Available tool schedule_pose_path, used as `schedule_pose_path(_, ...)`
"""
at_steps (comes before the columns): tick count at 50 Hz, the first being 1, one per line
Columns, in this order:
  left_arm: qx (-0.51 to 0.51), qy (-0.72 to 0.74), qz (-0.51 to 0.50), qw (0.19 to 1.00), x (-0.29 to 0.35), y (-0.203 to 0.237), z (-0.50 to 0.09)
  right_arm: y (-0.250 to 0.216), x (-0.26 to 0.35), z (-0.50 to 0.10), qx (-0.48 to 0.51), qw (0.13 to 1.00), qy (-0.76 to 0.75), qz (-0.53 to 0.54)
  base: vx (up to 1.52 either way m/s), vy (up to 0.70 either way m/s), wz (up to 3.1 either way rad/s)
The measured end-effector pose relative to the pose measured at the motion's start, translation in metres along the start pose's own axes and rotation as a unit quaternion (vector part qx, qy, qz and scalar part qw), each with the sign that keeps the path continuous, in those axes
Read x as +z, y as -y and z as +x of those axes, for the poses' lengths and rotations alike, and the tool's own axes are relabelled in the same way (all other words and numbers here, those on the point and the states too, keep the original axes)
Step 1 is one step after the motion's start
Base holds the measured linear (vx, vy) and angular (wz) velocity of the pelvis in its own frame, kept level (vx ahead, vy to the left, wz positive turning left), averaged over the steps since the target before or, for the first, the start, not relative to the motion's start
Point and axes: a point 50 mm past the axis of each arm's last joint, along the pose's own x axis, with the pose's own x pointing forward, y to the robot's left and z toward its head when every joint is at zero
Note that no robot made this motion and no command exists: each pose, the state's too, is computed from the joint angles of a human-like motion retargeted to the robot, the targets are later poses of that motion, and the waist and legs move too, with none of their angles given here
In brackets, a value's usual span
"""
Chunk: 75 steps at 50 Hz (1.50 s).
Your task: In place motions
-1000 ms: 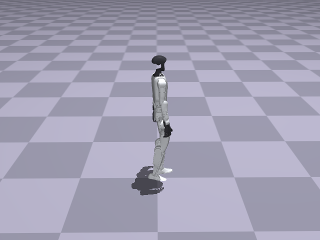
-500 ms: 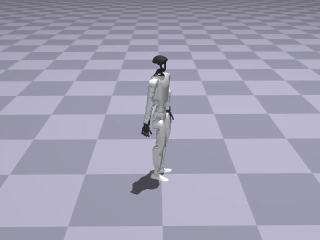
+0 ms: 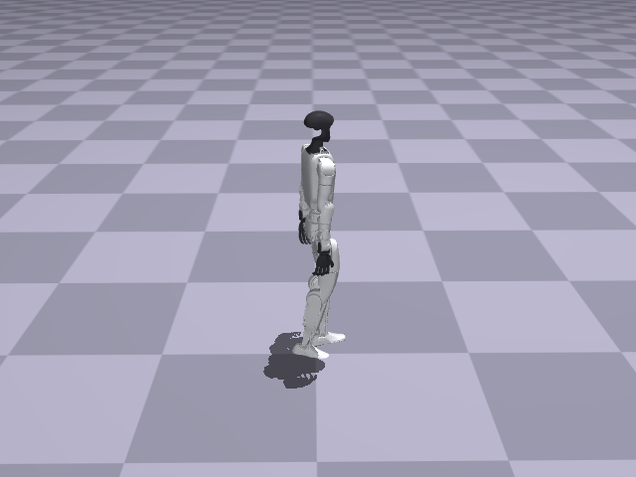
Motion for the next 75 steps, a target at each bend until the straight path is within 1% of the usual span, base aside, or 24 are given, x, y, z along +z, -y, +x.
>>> schedule_pose_path(8, 0.014, 0.013, 0.012, 1.000, 0.015, -0.009, -0.002, 0.004, -0.009, -0.001, -0.011, 1.000, -0.002, 0.016, -0.10, 0.34, 2.02)
schedule_pose_path(15, 0.013, 0.034, -0.013, 0.999, 0.025, -0.009, -0.002, 0.017, -0.010, -0.003, -0.041, 0.999, -0.012, 0.014, -0.19, 0.20, 1.37)
schedule_pose_path(24, 0.020, 0.022, -0.043, 0.999, 0.014, -0.009, -0.002, 0.019, 0.020, -0.002, -0.048, 0.998, 0.035, -0.007, -0.12, 0.07, 0.72)
schedule_pose_path(28, 0.017, 0.011, -0.039, 0.999, 0.008, -0.006, -0.001, 0.013, 0.039, -0.001, -0.041, 0.997, 0.064, -0.030, 0.00, 0.00, -0.05)
schedule_pose_path(33, 0.007, 0.002, -0.040, 0.999, 0.004, 0.000, 0.000, 0.002, 0.048, -0.001, -0.025, 0.995, 0.085, -0.053, 0.05, -0.01, -0.41)
schedule_pose_path(39, 0.000, 0.012, -0.032, 0.999, 0.010, 0.006, 0.001, -0.005, 0.036, 0.001, -0.006, 0.996, 0.065, -0.053, 0.13, -0.04, -0.83)
schedule_pose_path(45, -0.003, 0.017, -0.030, 0.999, 0.010, 0.007, 0.001, -0.002, 0.032, 0.000, -0.006, 0.996, 0.058, -0.062, 0.19, -0.14, -1.44)
schedule_pose_path(55, 0.023, 0.016, -0.044, 0.999, 0.008, -0.009, -0.002, -0.001, 0.041, 0.000, -0.007, 0.993, 0.054, -0.104, 0.12, -0.30, -1.83)
schedule_pose_path(63, 0.036, 0.025, -0.044, 0.998, 0.013, -0.018, -0.004, -0.007, 0.032, 0.001, 0.001, 0.995, 0.032, -0.095, -0.01, -0.31, -1.47)
schedule_pose_path(68, 0.025, 0.033, -0.041, 0.998, 0.020, -0.009, -0.002, -0.004, 0.021, 0.001, -0.005, 0.996, 0.007, -0.085, -0.09, -0.17, -0.66)
schedule_pose_path(75, -0.005, 0.069, -0.014, 0.998, 0.046, 0.014, 0.001, -0.001, 0.001, 0.000, -0.009, 0.998, -0.030, -0.059, -0.06, -0.03, -0.28)
